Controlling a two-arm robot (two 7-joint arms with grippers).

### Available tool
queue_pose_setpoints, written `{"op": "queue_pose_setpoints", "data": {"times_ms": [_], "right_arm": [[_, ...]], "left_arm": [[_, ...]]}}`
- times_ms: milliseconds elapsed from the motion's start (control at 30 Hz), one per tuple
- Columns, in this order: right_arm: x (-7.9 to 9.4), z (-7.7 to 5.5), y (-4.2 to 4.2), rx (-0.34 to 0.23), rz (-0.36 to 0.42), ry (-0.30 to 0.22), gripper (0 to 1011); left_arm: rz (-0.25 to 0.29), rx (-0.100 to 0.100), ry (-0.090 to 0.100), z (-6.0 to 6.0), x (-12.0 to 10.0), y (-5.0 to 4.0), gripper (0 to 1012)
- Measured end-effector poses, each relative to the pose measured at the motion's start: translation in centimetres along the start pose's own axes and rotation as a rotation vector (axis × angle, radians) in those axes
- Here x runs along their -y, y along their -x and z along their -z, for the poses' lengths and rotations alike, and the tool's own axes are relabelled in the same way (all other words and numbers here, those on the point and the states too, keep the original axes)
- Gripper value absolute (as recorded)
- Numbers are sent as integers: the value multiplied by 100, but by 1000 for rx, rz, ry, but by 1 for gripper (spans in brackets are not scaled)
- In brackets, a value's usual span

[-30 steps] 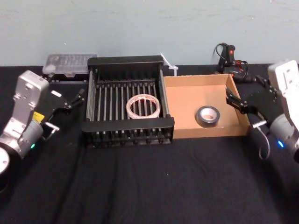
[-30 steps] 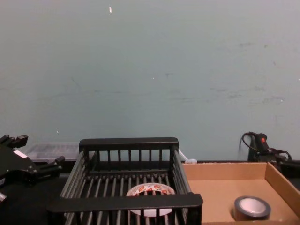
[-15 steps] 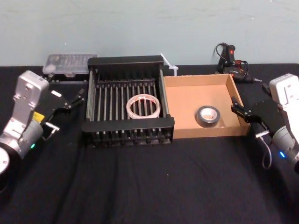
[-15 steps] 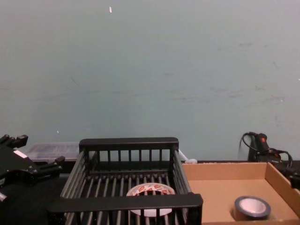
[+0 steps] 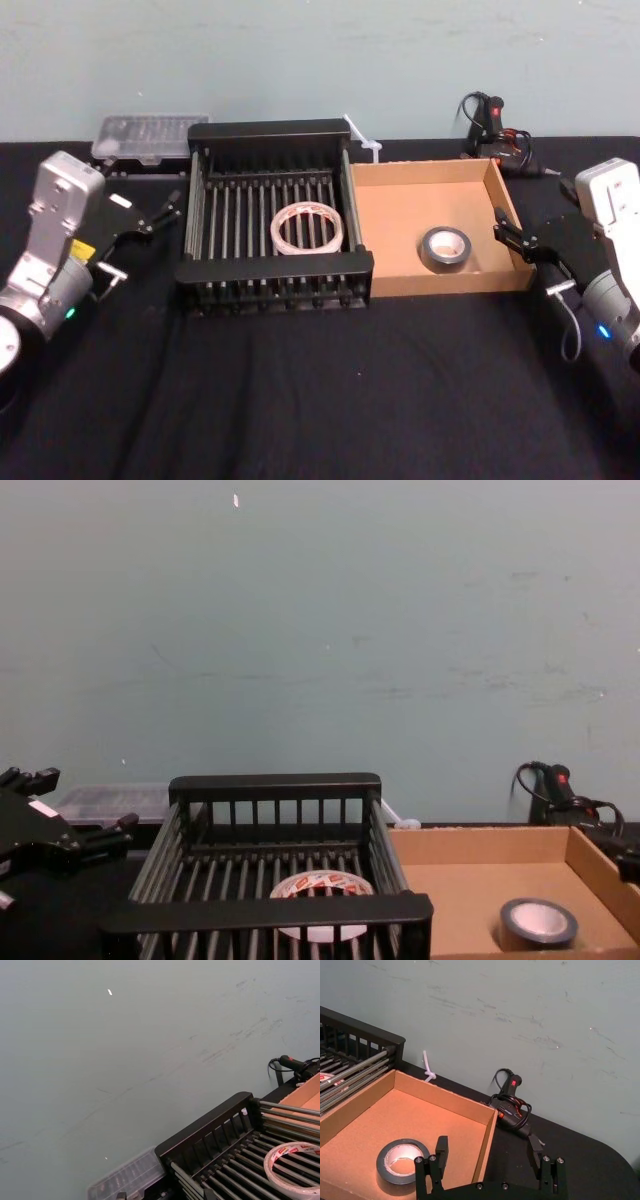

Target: Pick up the white tape and place it into the black box , Pick up the silver tape and place it into the brown box.

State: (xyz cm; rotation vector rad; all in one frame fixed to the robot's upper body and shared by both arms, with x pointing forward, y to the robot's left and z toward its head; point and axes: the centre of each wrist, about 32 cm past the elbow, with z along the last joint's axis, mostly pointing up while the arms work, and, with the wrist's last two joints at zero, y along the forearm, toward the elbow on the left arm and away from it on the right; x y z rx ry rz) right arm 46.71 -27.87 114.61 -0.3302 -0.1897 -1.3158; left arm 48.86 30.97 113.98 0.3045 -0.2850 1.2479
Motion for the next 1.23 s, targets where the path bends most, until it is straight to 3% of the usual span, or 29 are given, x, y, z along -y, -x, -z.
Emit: {"op": "queue_pose_setpoints", "data": {"times_ms": [1233], "right_arm": [[-1, -2, 0, 1, -3, -1, 1002]], "left_arm": [[0, 0, 0, 0, 0, 0, 1001]]}}
